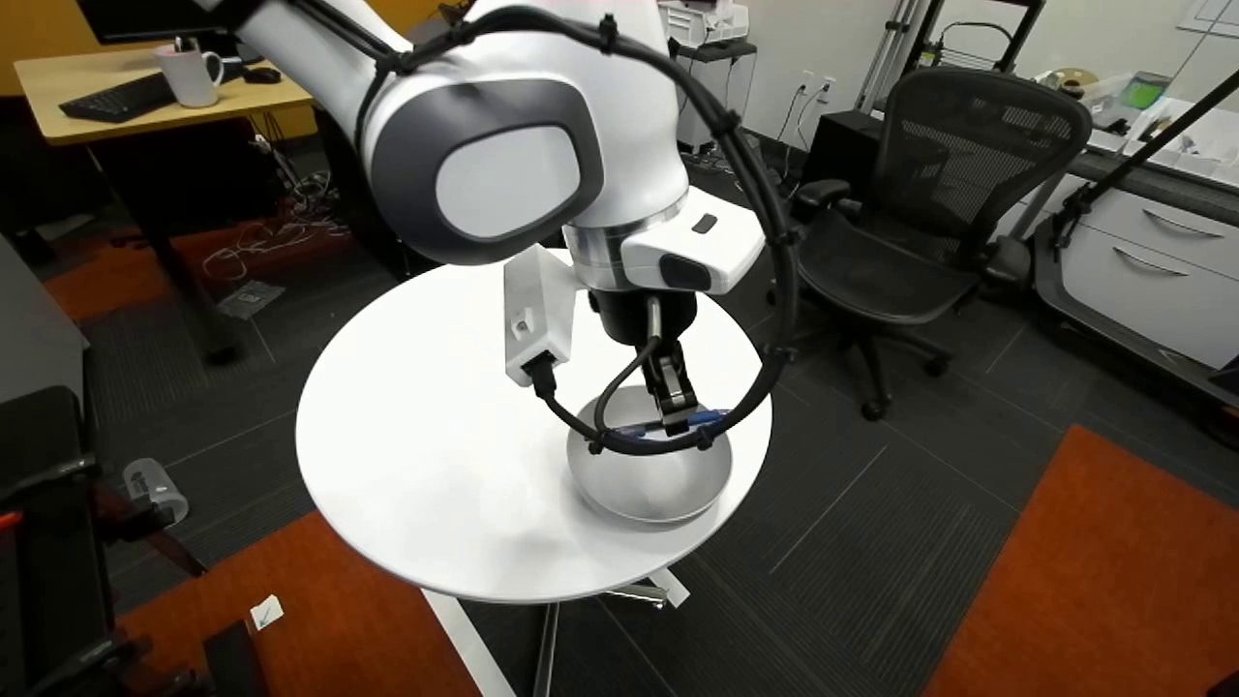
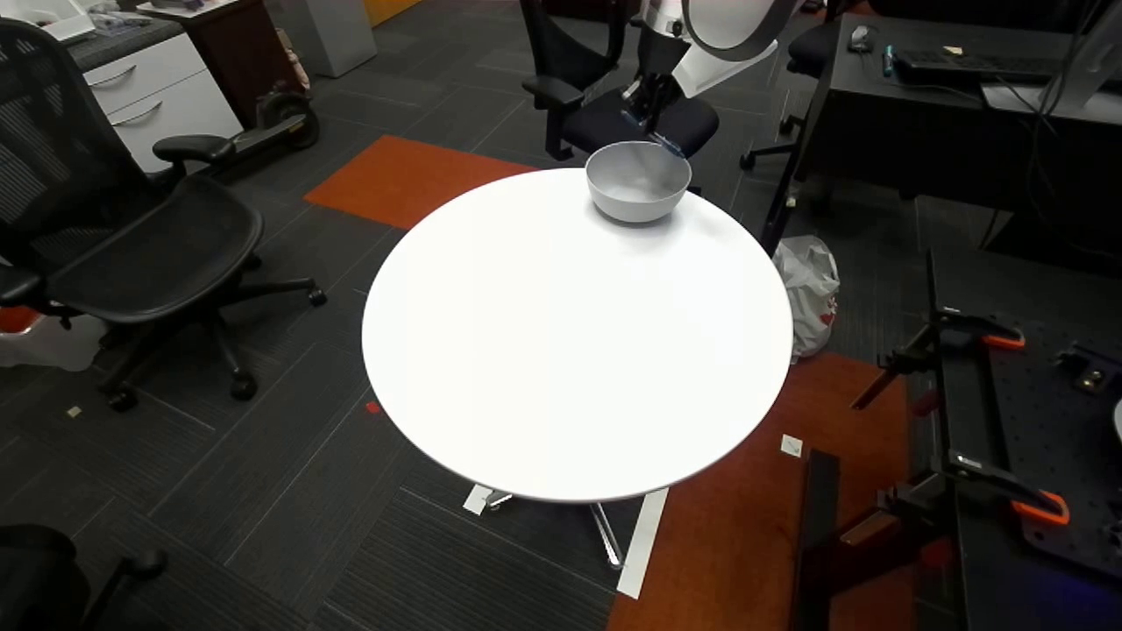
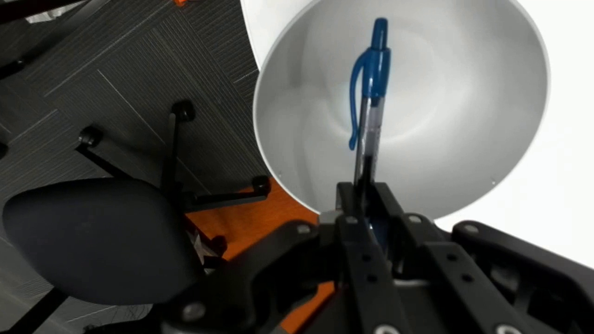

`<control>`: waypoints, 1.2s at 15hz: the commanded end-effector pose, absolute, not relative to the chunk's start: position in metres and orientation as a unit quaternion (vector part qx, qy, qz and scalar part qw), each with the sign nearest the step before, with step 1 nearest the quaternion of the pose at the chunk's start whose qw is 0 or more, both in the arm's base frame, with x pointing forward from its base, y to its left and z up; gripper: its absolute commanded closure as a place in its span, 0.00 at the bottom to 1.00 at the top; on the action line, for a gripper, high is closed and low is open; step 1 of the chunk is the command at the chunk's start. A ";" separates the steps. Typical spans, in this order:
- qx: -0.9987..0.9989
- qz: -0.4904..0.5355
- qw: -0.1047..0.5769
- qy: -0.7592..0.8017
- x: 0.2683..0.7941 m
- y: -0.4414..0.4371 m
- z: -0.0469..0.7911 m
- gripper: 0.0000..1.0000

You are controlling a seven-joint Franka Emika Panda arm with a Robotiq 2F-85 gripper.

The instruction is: Pick the marker and put it in the bowl

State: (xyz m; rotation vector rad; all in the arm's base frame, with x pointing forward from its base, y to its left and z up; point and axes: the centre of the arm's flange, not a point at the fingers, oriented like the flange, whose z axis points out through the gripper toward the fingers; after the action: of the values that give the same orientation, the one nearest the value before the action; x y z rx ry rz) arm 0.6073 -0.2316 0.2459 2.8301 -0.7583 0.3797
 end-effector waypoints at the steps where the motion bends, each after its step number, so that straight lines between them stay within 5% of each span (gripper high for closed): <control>1: 0.960 0.130 0.071 -0.239 0.608 -0.231 0.247 0.63; 2: 0.961 0.128 0.067 -0.237 0.608 -0.231 0.247 0.62; 10: 0.961 0.127 0.048 -0.243 0.610 -0.233 0.245 0.03; 18: 0.958 0.131 0.044 -0.250 0.612 -0.226 0.244 0.00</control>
State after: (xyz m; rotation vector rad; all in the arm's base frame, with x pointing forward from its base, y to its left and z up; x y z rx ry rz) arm 0.6118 -0.2258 0.2440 2.9291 -0.7648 0.4015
